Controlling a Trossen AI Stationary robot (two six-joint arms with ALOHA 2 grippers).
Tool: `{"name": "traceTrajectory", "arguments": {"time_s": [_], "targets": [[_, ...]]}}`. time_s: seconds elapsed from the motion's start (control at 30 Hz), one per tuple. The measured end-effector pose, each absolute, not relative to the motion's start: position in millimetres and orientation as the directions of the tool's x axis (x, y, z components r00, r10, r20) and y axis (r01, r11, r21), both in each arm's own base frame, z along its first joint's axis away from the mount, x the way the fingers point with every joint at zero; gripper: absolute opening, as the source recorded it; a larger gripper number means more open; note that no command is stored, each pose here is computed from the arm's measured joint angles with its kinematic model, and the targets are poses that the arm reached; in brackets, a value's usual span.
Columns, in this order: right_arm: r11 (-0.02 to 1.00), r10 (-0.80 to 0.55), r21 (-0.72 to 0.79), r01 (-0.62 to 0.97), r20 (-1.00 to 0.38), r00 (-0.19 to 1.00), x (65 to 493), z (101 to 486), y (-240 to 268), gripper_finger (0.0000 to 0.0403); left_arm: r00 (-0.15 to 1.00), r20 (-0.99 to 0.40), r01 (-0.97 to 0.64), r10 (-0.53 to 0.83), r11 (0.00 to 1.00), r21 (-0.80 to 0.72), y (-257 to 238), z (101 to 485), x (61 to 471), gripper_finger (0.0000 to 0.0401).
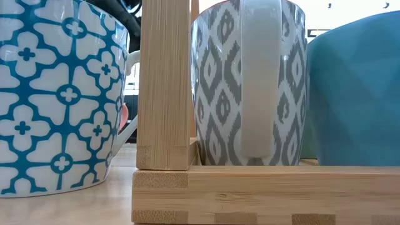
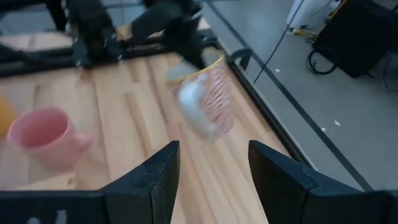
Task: Place coffee mugs
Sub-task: Put the yellow patterned mug on the shelf
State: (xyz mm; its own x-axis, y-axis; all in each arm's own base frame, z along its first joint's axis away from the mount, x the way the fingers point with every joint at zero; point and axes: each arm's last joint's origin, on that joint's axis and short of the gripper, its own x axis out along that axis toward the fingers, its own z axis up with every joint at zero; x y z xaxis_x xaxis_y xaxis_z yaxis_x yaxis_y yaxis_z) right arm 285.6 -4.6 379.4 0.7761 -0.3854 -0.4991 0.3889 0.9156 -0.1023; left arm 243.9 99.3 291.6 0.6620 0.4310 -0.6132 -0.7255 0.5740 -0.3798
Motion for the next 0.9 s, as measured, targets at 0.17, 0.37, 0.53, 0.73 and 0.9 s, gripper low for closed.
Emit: {"name": "traceTrajectory", "arguments": {"time_s": [0.17,0.37,0.53,0.73,0.9], "targets": [[0.899,-0.416,-0.071,0.431,-0.44,0.796,289,386,-16,0.0197,0.674,-0.589,-0.714,0.445,0.595,-0.368,84,296,251,0.0025],[0.884,-0.444,-0.068,0.463,-0.433,0.784,288,386,-26,0.0197,0.687,-0.589,-0.709,0.425,0.569,-0.416,69,296,255,0.0025],[0.881,-0.447,-0.06,0.47,-0.437,0.781,288,386,-33,0.0197,0.705,-0.592,-0.691,0.39,0.567,-0.449,59,291,265,0.0025],[0.9,-0.401,-0.029,0.435,-0.45,0.798,288,386,-37,0.0197,0.763,-0.535,-0.633,0.364,0.588,-0.503,59,283,288,0.0025],[0.899,-0.399,-0.025,0.437,-0.459,0.794,287,385,-41,0.0197,0.743,-0.559,-0.655,0.368,0.573,-0.493,66,266,301,0.0025]]}}
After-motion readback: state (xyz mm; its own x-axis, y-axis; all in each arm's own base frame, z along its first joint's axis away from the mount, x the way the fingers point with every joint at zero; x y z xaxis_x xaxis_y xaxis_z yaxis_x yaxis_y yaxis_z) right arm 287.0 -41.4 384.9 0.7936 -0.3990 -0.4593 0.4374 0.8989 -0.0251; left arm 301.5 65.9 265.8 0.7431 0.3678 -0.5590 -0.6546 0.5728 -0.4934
